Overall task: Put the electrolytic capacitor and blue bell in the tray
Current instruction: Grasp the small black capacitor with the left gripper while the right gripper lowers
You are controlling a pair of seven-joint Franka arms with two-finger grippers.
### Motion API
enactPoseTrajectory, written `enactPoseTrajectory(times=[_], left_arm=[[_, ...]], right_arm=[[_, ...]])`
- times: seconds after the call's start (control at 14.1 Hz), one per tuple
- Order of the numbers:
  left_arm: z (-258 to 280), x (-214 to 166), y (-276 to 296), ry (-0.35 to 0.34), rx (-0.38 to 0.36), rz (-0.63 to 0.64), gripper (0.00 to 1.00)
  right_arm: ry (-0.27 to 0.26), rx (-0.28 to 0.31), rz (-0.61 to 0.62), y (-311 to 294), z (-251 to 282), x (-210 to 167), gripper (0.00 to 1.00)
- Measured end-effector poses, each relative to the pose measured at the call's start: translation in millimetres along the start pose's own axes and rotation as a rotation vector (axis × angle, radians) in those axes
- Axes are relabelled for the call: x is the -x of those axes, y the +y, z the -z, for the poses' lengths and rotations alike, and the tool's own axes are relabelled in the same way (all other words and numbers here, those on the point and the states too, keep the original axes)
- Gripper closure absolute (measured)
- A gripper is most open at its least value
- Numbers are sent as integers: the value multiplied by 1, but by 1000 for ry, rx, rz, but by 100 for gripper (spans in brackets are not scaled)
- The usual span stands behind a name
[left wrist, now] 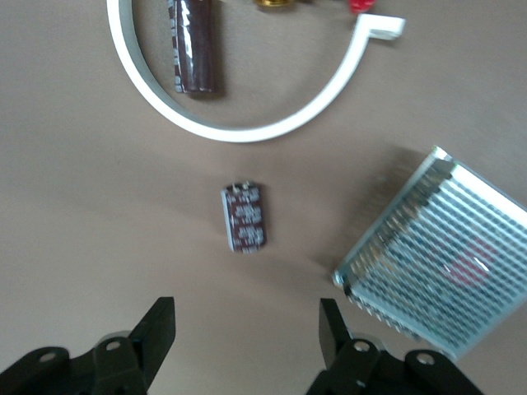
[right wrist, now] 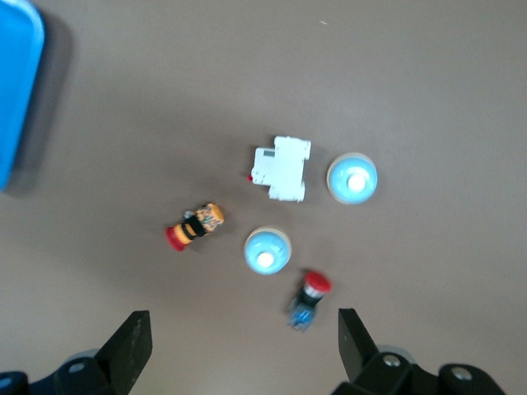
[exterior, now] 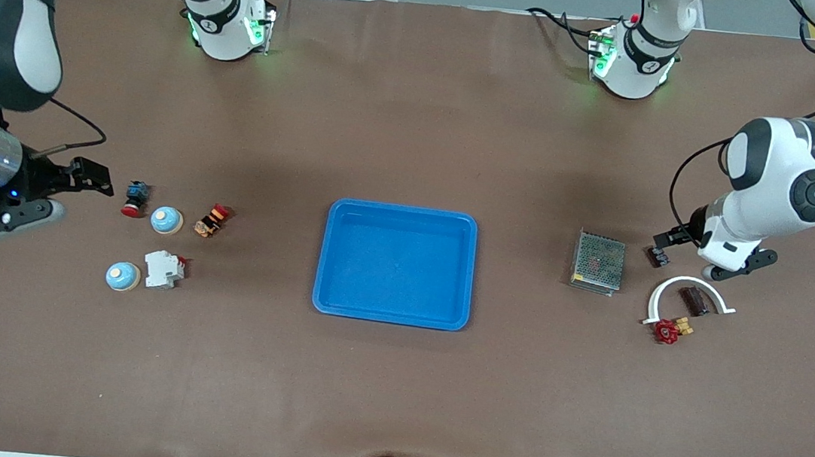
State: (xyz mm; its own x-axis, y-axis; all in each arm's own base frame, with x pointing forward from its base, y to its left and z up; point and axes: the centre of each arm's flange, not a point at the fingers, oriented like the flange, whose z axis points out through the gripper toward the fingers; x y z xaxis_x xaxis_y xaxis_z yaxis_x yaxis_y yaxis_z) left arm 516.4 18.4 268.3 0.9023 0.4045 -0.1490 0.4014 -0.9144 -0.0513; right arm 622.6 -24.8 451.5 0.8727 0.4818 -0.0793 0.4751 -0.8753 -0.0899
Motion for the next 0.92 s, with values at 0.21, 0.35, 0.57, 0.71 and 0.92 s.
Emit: enactPoseTrajectory(times=[0.21, 0.35, 0.57, 0.71, 0.92], left_arm=[[-35, -9, -2, -12, 15, 11, 26], [-53, -13, -1, -14, 24, 12, 30], [-69, -15, 0, -22, 29, 15, 32], [-75, -16, -2, -26, 31, 18, 36], [-81, -17, -3, -29, 30, 20, 41]], right_arm=[[14, 14, 217, 28, -31, -6, 0], [26, 30, 322, 42, -50, -11, 0], [38, 48, 392, 58, -82, -19, 0], [43, 59, 442, 65, -102, -25, 0], [50, 76, 523, 74, -130, -32, 0]])
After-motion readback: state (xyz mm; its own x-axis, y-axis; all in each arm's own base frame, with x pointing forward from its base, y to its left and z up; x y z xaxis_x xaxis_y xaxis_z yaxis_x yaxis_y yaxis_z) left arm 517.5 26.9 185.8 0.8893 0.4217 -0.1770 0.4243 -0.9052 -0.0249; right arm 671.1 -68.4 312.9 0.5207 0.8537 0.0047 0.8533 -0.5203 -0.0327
